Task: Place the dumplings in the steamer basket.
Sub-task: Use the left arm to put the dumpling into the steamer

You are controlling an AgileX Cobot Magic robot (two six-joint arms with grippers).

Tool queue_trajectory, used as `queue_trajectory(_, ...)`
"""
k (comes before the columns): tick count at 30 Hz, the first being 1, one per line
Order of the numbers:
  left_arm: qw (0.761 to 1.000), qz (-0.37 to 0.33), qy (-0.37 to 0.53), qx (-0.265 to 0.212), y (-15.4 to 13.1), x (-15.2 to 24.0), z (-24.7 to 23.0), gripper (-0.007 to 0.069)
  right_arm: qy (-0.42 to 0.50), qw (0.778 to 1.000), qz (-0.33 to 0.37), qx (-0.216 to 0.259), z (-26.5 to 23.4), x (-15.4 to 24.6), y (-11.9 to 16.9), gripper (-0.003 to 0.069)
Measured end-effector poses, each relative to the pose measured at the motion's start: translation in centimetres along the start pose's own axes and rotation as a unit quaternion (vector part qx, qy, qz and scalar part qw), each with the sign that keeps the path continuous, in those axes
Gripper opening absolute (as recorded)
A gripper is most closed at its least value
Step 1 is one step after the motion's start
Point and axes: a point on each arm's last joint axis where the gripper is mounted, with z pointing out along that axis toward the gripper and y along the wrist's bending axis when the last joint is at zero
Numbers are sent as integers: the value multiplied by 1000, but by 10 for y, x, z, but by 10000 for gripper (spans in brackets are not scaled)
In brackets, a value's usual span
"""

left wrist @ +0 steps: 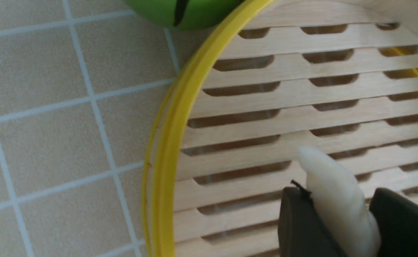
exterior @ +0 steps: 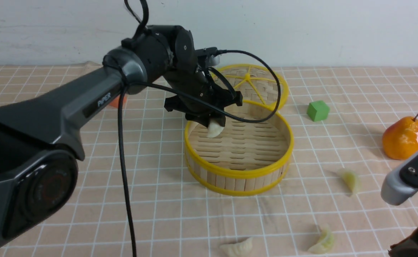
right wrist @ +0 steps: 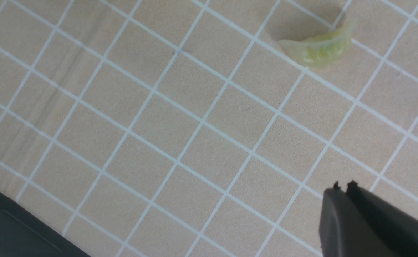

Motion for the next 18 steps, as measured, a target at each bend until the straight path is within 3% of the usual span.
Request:
queue_trajectory(7,999,42,4,-8,3,1,8,251,-16,1000,0,4,0,-3,-1,32)
queue_trajectory(11,999,41,7,-3,2,1,8,341,-19,1000,0,5,0,-3,-1,32)
queue_trajectory(12,999,37,15,4,0,3,6,410,-19,1000,0,5,0,-3,-1,32)
queue_trajectory(14,998,47,27,11,-3,4,-3,463,-19,1000,0,5,0,-3,-1,32)
queue_trajectory(18,994,103,29,22,-22,3,-54,497,-22,1000,0,5,0,-4,-1,32)
